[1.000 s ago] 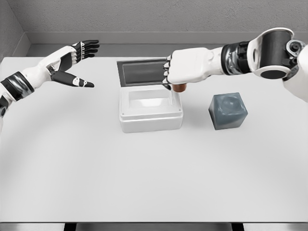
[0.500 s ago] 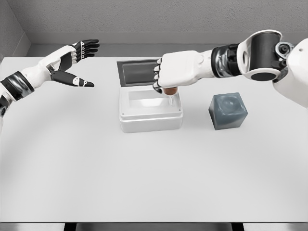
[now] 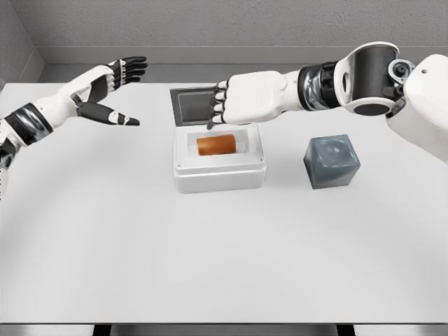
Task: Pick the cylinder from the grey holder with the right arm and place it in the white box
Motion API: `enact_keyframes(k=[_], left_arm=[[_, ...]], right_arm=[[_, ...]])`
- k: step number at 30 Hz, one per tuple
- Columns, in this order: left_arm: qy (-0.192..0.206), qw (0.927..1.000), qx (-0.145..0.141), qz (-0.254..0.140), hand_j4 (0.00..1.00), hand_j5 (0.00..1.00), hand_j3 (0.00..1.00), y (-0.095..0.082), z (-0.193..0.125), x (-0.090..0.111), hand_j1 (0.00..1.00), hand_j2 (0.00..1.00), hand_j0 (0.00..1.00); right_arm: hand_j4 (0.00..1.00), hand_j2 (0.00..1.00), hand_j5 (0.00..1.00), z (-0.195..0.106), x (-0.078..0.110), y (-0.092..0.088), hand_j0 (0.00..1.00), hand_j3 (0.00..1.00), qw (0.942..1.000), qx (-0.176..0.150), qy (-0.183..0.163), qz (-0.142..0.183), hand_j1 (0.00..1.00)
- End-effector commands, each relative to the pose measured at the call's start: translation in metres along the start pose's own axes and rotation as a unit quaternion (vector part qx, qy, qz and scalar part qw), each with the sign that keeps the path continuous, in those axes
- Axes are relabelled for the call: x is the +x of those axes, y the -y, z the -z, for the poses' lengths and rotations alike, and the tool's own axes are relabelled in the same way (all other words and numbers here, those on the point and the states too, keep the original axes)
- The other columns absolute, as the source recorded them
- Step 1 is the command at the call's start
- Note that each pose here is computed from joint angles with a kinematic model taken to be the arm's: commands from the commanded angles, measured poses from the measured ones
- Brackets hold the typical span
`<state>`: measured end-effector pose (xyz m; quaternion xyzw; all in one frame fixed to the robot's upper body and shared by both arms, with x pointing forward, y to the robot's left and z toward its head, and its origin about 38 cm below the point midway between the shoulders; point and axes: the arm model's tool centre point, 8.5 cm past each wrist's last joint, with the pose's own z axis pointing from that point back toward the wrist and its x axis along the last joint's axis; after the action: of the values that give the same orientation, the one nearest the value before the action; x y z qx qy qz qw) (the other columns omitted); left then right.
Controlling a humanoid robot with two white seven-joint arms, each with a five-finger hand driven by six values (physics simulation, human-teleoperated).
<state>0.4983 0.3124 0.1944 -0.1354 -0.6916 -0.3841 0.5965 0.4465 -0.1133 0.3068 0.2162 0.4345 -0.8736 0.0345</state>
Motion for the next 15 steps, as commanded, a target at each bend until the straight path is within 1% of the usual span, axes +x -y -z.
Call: enact_keyframes(k=[1,3,4,5,6,7,8,10,11,13,14,15], left_arm=[[0.002,1.0000,-0.001,-0.005,1.00,1.00,1.00,0.004,0.004,-0.002,1.00,1.00,1.00],[0.004,0.9999,-0.004,-0.011,1.00,1.00,1.00,0.009,0.010,-0.004,1.00,1.00,1.00],[0.005,0.9999,-0.002,-0.014,1.00,1.00,1.00,0.009,0.015,-0.004,1.00,1.00,1.00],[0.003,0.9999,-0.003,-0.014,1.00,1.00,1.00,0.011,0.017,-0.006,1.00,1.00,1.00],[0.006,0.9998,-0.005,-0.016,1.00,1.00,1.00,0.013,0.022,-0.005,1.00,1.00,1.00],[0.007,0.9998,-0.005,-0.020,1.00,1.00,1.00,0.015,0.026,-0.006,1.00,1.00,1.00],[0.009,0.9997,-0.005,-0.023,1.00,1.00,1.00,0.017,0.029,-0.006,1.00,1.00,1.00],[0.009,0.9996,-0.007,-0.024,1.00,1.00,1.00,0.020,0.031,-0.007,1.00,1.00,1.00],[0.010,0.9997,-0.007,-0.023,1.00,1.00,1.00,0.020,0.031,-0.006,1.00,1.00,1.00],[0.015,0.9995,-0.010,-0.026,1.00,1.00,1.00,0.024,0.037,-0.005,1.00,1.00,1.00],[0.013,0.9994,-0.015,-0.027,1.00,1.00,1.00,0.027,0.038,-0.006,1.00,1.00,1.00],[0.013,0.9994,-0.017,-0.026,1.00,1.00,1.00,0.028,0.039,-0.005,1.00,1.00,1.00]], right_arm=[[1.00,1.00,1.00,-0.017,0.003,0.018,1.00,1.00,0.9994,-0.025,-0.009,-0.023,1.00],[1.00,1.00,1.00,-0.035,0.004,0.024,1.00,1.00,0.9986,-0.037,-0.021,-0.033,1.00],[1.00,1.00,1.00,-0.051,0.001,0.018,1.00,1.00,0.9985,-0.035,-0.033,-0.028,1.00],[1.00,1.00,1.00,-0.069,-0.004,0.018,1.00,1.00,0.9973,-0.044,-0.053,-0.024,1.00],[1.00,1.00,1.00,-0.087,-0.008,0.013,1.00,1.00,0.9962,-0.049,-0.071,-0.014,1.00],[1.00,1.00,1.00,-0.114,-0.014,0.005,1.00,1.00,0.9944,-0.056,-0.090,0.009,1.00],[1.00,1.00,1.00,-0.145,-0.020,-0.001,1.00,1.00,0.9910,-0.068,-0.110,0.034,1.00],[1.00,1.00,1.00,-0.200,-0.023,-0.013,1.00,1.00,0.9813,-0.099,-0.138,0.091,1.00],[1.00,1.00,1.00,-0.218,-0.022,-0.018,1.00,1.00,0.9770,-0.108,-0.146,0.112,1.00],[1.00,1.00,1.00,-0.233,-0.014,-0.033,1.00,1.00,0.9659,-0.140,-0.134,0.172,1.00],[1.00,1.00,1.00,-0.234,-0.007,-0.043,1.00,1.00,0.9579,-0.157,-0.119,0.209,1.00],[1.00,1.00,1.00,-0.234,-0.003,-0.050,1.00,1.00,0.9510,-0.171,-0.110,0.233,1.00]])
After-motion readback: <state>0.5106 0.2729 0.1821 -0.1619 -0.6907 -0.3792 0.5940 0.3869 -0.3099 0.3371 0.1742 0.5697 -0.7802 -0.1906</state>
